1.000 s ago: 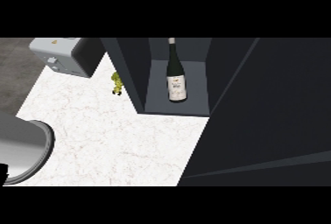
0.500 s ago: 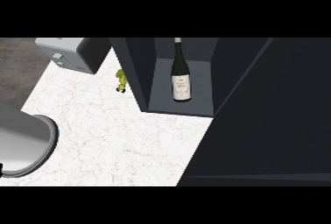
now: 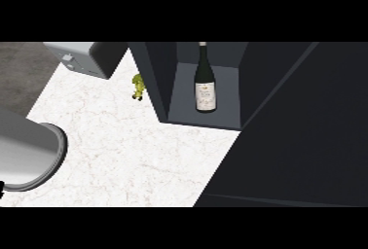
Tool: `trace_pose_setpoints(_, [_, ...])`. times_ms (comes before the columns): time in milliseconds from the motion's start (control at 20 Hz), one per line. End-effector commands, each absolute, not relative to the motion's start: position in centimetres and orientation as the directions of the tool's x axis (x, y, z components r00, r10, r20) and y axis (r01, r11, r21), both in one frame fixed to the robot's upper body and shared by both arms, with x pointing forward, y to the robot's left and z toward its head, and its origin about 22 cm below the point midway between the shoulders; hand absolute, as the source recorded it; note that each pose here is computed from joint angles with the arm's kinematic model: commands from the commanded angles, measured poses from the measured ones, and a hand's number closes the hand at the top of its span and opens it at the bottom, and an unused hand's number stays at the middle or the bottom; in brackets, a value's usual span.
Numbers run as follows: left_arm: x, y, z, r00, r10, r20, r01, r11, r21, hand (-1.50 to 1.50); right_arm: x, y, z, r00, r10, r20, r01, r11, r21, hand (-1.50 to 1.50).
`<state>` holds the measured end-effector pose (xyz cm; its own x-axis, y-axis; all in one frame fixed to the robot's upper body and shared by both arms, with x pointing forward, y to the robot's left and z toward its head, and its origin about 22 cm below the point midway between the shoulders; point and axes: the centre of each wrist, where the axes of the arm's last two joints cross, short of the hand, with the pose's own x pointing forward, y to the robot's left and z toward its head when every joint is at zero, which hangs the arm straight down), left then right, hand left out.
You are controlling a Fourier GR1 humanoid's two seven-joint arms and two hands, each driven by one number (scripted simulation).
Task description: Pick up the wine, place it into the cabinet and close the cabinet
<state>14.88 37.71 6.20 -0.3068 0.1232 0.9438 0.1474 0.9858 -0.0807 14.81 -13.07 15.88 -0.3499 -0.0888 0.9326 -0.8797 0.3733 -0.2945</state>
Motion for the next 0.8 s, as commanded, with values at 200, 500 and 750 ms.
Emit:
trace_pose_setpoints(200, [15.1, 37.6, 6.3, -0.312, 0.138, 0.940, 0.176, 0.981, -0.086, 1.50, 17.4, -10.1, 15.7, -0.299, -0.106, 0.948, -0.831, 0.517, -0.205, 1.50])
trace_pose_setpoints(500, [15.7, 37.3, 6.6, -0.327, 0.148, 0.933, 0.202, 0.976, -0.084, 1.50, 20.3, -10.2, 16.8, -0.364, -0.060, 0.930, -0.787, 0.553, -0.272, 1.50])
trace_pose_setpoints(750, [16.1, 36.8, 6.8, -0.314, 0.169, 0.934, 0.245, 0.965, -0.092, 1.50, 23.7, -8.4, 17.9, -0.381, -0.006, 0.925, -0.726, 0.622, -0.294, 1.50])
